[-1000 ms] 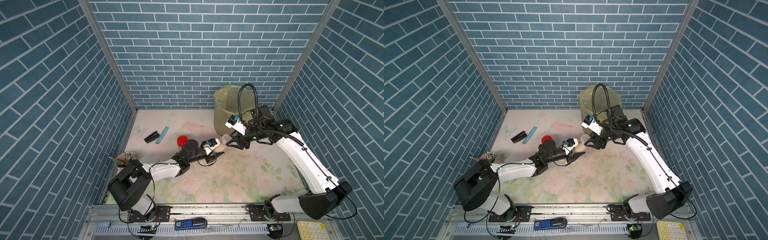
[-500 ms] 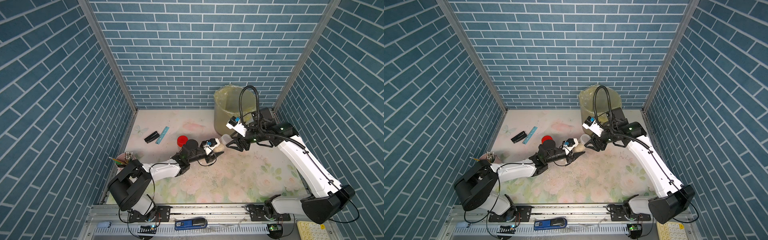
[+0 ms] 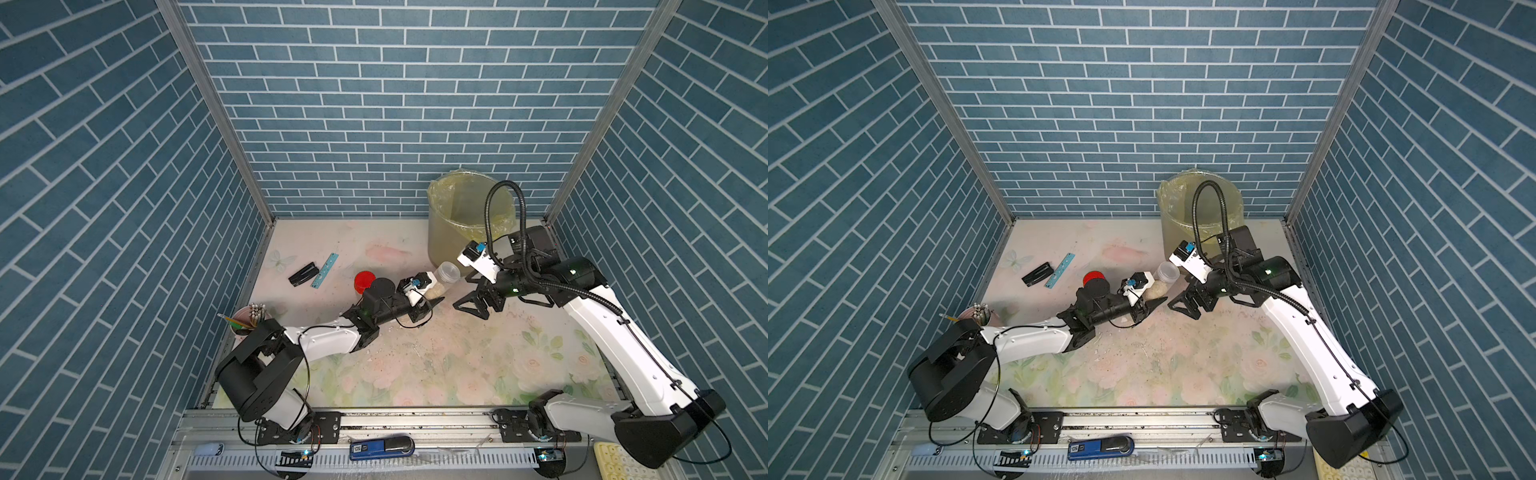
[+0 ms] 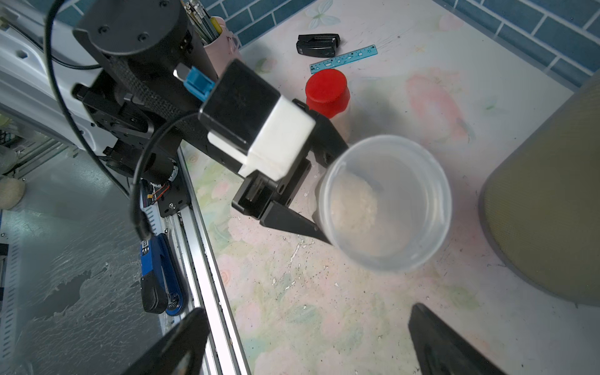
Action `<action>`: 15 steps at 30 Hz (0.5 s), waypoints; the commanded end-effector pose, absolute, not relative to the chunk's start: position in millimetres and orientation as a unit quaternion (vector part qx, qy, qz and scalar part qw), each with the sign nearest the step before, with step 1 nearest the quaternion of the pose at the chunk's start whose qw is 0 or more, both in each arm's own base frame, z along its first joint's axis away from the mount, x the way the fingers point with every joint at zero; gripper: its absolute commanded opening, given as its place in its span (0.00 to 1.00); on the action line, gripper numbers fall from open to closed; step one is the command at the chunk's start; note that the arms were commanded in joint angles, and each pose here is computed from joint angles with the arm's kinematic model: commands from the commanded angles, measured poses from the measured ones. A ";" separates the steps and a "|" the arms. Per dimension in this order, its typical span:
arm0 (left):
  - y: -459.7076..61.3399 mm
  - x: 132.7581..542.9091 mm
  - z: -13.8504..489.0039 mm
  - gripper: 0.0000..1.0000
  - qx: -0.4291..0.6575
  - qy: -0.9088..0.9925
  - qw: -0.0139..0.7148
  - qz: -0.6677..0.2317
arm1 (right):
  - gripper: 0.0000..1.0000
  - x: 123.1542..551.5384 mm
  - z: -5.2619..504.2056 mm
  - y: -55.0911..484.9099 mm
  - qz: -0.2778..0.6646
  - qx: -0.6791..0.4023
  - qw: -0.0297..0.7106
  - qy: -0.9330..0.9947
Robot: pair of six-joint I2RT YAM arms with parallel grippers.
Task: Empty moldy rice from jars
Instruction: Unscrew the lid from the jar.
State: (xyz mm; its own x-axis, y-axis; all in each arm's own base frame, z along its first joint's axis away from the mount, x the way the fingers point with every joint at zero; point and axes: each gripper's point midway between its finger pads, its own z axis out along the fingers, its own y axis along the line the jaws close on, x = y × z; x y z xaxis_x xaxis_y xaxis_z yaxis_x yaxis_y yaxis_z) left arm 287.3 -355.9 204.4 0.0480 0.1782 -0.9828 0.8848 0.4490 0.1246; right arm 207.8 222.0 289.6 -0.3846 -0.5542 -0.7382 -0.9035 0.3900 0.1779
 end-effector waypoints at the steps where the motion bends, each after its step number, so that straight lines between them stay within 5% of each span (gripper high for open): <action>1: -356.5 292.9 230.4 0.23 0.418 0.597 0.615 -0.302 | 0.97 200.9 298.2 213.3 0.286 -0.446 0.332 0.781; 10: -348.7 290.9 238.2 0.23 0.416 0.589 0.631 -0.286 | 0.95 222.6 314.2 196.1 0.283 -0.305 0.393 0.820; 15: -341.2 294.2 229.6 0.23 0.421 0.596 0.635 -0.254 | 0.91 242.6 331.6 197.3 0.337 -0.114 0.339 0.871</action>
State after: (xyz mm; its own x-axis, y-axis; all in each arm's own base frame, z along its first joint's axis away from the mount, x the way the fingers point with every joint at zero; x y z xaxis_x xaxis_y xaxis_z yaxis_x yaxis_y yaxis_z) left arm 292.1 -349.3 217.8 0.1001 0.1824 -0.9781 0.8551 0.4868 0.1783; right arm 224.8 198.5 310.7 -0.6141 -0.2292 -0.7552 -0.6526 0.6856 0.3226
